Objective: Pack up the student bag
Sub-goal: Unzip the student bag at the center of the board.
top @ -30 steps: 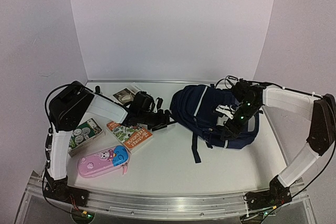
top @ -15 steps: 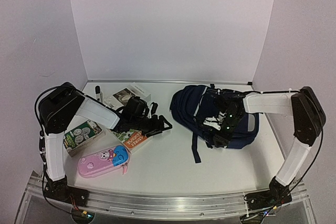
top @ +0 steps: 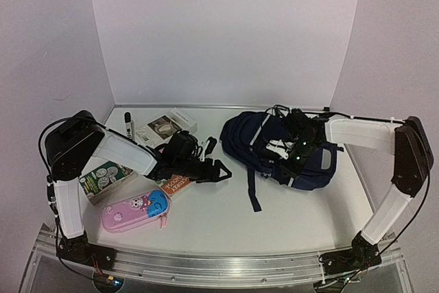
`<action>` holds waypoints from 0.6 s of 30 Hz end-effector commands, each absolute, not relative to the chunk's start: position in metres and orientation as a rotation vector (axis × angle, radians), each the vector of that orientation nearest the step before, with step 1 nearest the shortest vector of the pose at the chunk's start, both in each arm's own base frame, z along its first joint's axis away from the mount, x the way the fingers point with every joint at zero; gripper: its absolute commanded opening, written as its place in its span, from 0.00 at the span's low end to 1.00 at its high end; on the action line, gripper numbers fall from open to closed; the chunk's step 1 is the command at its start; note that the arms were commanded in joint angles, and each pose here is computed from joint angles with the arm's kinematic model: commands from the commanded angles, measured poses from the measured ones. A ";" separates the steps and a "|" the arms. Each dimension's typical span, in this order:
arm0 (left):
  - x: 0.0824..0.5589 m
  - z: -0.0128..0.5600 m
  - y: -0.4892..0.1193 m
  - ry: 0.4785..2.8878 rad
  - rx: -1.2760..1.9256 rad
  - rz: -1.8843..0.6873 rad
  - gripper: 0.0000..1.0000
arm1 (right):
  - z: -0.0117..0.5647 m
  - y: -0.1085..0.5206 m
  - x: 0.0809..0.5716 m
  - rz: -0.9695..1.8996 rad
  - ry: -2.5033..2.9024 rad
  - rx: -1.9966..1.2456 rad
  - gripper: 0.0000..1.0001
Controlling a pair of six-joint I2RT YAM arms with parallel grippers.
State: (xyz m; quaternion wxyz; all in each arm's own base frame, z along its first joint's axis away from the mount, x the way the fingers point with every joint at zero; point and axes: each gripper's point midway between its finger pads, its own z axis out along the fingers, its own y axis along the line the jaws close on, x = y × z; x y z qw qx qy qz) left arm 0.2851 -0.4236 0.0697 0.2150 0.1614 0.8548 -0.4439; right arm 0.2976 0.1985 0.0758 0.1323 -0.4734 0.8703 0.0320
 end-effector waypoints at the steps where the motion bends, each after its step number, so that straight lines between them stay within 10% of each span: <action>1: 0.284 0.109 -0.443 2.221 0.588 -1.268 0.65 | 0.130 0.224 0.300 0.270 2.439 -1.266 0.00; 18: 0.271 0.135 -0.489 2.021 0.753 -1.278 0.52 | 0.145 0.242 0.289 0.471 2.464 -1.168 0.00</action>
